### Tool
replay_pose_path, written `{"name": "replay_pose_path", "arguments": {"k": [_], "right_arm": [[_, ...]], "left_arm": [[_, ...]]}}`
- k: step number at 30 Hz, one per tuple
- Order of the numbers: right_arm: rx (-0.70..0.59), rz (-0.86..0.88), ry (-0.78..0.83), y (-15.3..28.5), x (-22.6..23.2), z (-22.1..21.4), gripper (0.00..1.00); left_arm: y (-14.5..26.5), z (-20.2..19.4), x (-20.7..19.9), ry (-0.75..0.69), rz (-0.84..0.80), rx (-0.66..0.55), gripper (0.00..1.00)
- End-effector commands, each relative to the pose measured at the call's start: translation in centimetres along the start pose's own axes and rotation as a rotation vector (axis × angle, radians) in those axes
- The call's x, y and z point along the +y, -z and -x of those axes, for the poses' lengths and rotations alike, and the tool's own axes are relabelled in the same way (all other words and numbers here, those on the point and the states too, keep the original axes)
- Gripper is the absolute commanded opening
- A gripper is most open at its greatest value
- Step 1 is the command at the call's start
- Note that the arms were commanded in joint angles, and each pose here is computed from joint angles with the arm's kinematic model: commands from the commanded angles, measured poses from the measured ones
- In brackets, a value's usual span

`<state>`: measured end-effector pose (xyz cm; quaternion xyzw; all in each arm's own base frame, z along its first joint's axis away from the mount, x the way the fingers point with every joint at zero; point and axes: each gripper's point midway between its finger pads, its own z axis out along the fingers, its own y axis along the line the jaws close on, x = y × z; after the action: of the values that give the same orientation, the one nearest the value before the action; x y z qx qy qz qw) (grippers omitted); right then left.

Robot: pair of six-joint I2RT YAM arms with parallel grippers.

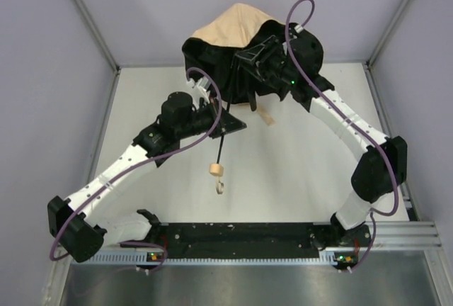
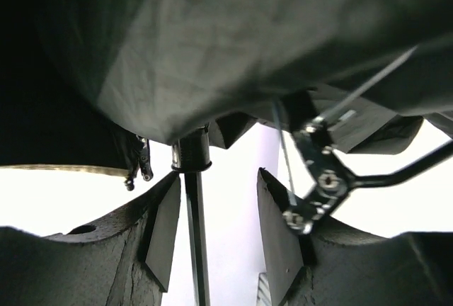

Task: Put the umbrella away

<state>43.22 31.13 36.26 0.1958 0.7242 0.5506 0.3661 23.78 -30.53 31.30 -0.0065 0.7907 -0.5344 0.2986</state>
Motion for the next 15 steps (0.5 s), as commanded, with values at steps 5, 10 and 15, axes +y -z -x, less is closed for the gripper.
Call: {"name": "replay_pose_path", "arguments": {"k": [5,10,15], "right_arm": [[-0.072,0.158,-0.039,-0.2,5.9,3.3,0.42],[-0.073,0.182,-0.057,-1.2,6.7,3.8,0.45],[-0.028,0.186,-0.038,-2.6,7.1,3.6,0.34]], "left_arm": [[2.0,2.4,-6.7,-0.145,-0.217,-0.108,0.00],[2.1,1.8,-6.6,-0.149,-0.210,-0.100,0.00],[2.1,1.9,-6.8,-0.153,-0.209,-0.104,0.00]]}}
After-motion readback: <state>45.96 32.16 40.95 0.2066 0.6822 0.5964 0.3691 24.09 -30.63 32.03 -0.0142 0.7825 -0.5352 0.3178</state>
